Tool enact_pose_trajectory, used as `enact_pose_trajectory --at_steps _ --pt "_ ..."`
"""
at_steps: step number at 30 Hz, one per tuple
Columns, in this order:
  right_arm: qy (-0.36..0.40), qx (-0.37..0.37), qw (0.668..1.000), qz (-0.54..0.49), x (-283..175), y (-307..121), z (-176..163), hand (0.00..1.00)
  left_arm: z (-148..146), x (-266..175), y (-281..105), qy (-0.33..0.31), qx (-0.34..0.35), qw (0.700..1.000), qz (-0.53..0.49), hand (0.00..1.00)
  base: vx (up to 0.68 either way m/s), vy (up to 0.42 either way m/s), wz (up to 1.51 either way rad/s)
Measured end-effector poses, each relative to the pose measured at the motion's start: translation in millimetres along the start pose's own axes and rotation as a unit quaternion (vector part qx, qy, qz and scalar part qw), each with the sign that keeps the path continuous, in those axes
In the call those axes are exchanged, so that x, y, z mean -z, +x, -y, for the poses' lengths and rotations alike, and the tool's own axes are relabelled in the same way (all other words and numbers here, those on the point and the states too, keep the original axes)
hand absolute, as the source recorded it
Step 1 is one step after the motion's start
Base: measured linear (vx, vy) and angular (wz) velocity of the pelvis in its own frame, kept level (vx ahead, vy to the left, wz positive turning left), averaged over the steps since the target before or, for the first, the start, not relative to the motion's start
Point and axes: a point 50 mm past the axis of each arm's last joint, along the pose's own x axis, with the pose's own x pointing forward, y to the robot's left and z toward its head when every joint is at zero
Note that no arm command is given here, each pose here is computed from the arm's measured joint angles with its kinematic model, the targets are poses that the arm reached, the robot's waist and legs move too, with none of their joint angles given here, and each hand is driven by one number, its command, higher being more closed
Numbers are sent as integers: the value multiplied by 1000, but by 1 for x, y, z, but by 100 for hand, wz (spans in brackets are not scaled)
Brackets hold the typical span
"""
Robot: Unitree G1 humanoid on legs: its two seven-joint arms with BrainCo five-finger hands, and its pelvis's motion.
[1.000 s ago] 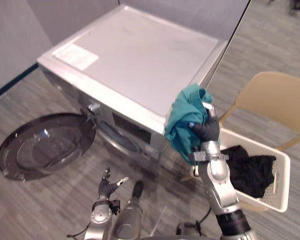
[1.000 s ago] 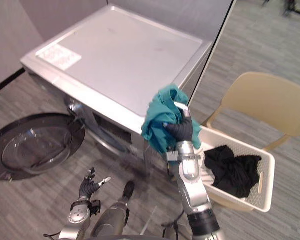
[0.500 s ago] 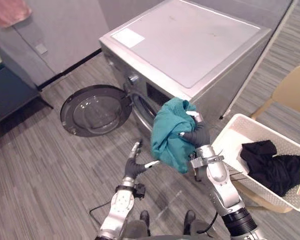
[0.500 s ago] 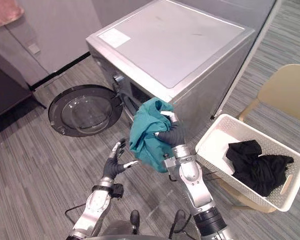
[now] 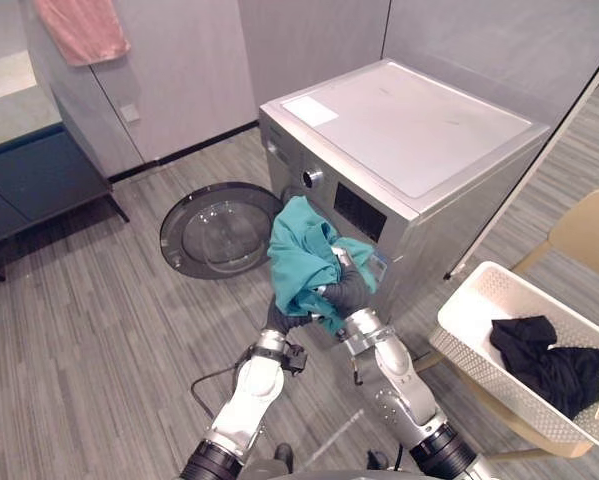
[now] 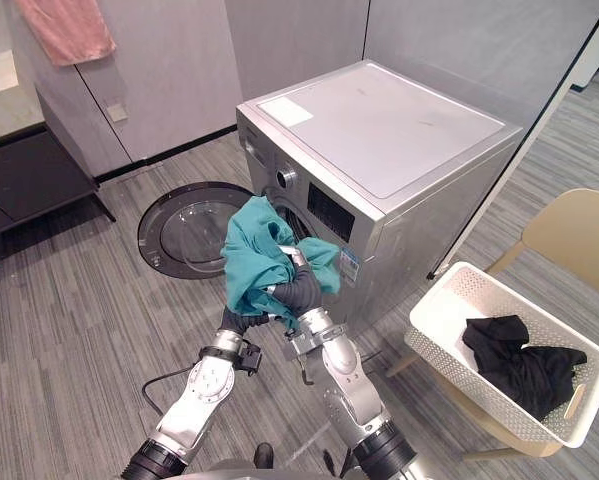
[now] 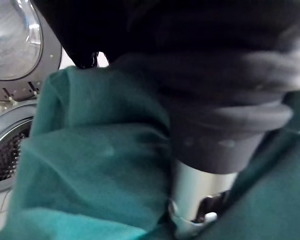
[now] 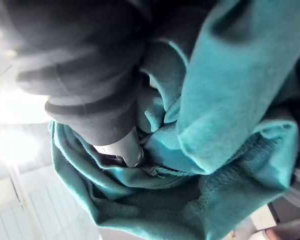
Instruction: Pick up the laundry basket with both hands and put the clothes into the washing machine.
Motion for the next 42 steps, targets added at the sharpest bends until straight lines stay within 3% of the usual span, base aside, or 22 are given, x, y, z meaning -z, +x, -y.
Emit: enact_pose_trajectory --at_steps 1,2,10,14,22,31,37,42 --pt "5 -2 1000 -2 0 -1 0 100 0 0 0 5 0 1000 2 100 -64 -27 -1" --pt "11 -4 1000 -4 1 -2 1 0 -1 0 1 9 2 1000 3 100 0 0 0" --pt "12 3 1000 -29 8 -14 10 0 -1 11 -2 28 6 999 -19 100 5 -29 0" --pt "-28 21 999 -37 9 -23 19 0 -3 15 -3 28 3 999 -31 100 0 0 0" --pt "-143 125 978 -88 13 -66 57 0 -27 31 -17 10 -67 995 -72 100 16 4 1" --pt "-269 210 928 -147 9 -107 94 0 -59 55 -48 9 -139 981 -136 100 30 -5 7" --pt "-299 254 883 -256 37 -143 118 0 -56 74 -60 7 -124 975 -185 100 35 -19 62" --pt "-285 333 824 -359 64 -185 141 0 -54 84 -68 -19 -123 969 -215 100 69 102 111"
